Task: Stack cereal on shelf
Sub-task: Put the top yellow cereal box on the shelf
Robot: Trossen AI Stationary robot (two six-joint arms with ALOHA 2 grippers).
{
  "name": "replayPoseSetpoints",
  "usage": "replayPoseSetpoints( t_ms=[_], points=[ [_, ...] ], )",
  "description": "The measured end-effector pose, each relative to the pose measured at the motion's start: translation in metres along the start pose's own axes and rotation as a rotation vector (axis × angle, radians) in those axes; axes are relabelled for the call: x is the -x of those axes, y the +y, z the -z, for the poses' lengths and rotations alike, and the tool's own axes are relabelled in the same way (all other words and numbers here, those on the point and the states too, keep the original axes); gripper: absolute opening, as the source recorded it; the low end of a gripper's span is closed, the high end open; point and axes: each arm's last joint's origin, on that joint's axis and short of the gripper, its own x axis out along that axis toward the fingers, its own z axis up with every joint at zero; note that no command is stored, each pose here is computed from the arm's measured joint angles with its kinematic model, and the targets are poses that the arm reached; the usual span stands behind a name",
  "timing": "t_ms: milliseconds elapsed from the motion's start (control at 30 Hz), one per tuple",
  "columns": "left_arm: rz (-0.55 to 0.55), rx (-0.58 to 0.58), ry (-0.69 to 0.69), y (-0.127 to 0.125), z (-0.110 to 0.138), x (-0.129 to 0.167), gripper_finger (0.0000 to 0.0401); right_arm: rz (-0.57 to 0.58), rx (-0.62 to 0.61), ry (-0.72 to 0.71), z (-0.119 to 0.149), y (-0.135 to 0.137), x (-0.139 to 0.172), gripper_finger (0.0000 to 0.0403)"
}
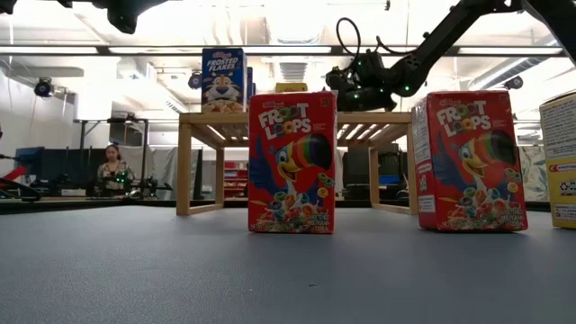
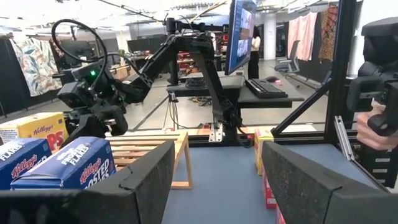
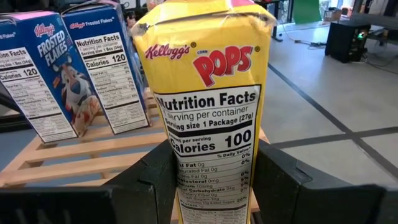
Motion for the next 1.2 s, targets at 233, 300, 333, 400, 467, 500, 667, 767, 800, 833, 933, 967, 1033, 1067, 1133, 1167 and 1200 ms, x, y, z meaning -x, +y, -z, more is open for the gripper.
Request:
replayPoseSetpoints(
  t_ms=[233, 300, 333, 400, 467, 500, 667, 767, 800, 833, 933, 967, 1033, 1067, 1133, 1167, 1200],
  points=[
    [0.000, 0.000, -0.001, 0.000, 0.000, 0.000, 0.0226, 0.002, -0.007, -0.001, -0.002, 0.001, 0.001, 0.0162],
    [0.000, 0.001, -0.001, 0.000, 0.000, 0.000, 0.0226, 0.002, -0.007, -0.001, -0.002, 0.001, 0.001, 0.0162],
    [0.000, 0.007, -0.001, 0.000, 0.000, 0.000, 0.0226, 0.002, -0.007, -0.001, -0.002, 0.001, 0.001, 0.0162],
    [0.000, 0.016, -0.001, 0.000, 0.000, 0.000, 0.0226, 0.001, -0.008, 0.001, -0.002, 0.001, 0.002, 0.0163],
    [0.000, 0.018, -0.001, 0.000, 0.000, 0.000, 0.0226, 0.001, -0.010, 0.002, -0.002, 0.001, 0.002, 0.0169],
    [0.000, 0.018, -0.001, 0.000, 0.000, 0.000, 0.0226, 0.001, -0.011, 0.003, -0.002, 0.001, 0.002, 0.0173],
    [0.000, 0.018, 0.001, 0.000, 0.000, 0.000, 0.0226, -0.001, -0.026, 0.010, -0.001, 0.002, 0.001, 0.0204],
    [0.000, 0.018, 0.001, 0.000, 0.000, 0.000, 0.0226, -0.001, -0.030, 0.009, -0.001, 0.002, 0.001, 0.0222],
    [0.000, 0.018, 0.001, 0.000, 0.000, 0.000, 0.0226, -0.001, -0.032, 0.008, -0.002, 0.002, 0.001, 0.0227],
    [0.000, 0.018, 0.001, 0.000, 0.000, 0.000, 0.0226, -0.001, -0.036, 0.009, -0.002, 0.002, 0.002, 0.0232],
    [0.000, 0.018, 0.002, 0.000, 0.000, 0.000, 0.0226, -0.002, -0.038, 0.018, -0.005, 0.004, 0.004, 0.0244],
    [0.000, 0.018, 0.002, 0.000, 0.000, 0.000, 0.0226, -0.003, -0.039, 0.024, -0.006, 0.006, 0.005, 0.0247],
    [0.000, 0.016, 0.002, 0.000, 0.000, 0.000, 0.0226, -0.004, -0.032, 0.041, -0.008, 0.008, 0.008, 0.0252],
    [0.000, 0.014, 0.002, 0.000, 0.000, 0.000, 0.0226, -0.005, -0.032, 0.049, -0.010, 0.010, 0.009, 0.0254],
    [-0.001, 0.010, 0.003, 0.000, 0.000, 0.000, 0.0226, -0.007, -0.026, 0.062, -0.013, 0.013, 0.013, 0.0256],
    [0.000, 0.009, 0.003, 0.000, 0.000, 0.000, 0.0226, -0.008, -0.024, 0.070, -0.015, 0.014, 0.015, 0.0256],
    [0.000, 0.008, 0.004, 0.000, 0.000, 0.000, 0.0226, -0.010, -0.017, 0.078, -0.017, 0.016, 0.017, 0.0256]
  ],
)
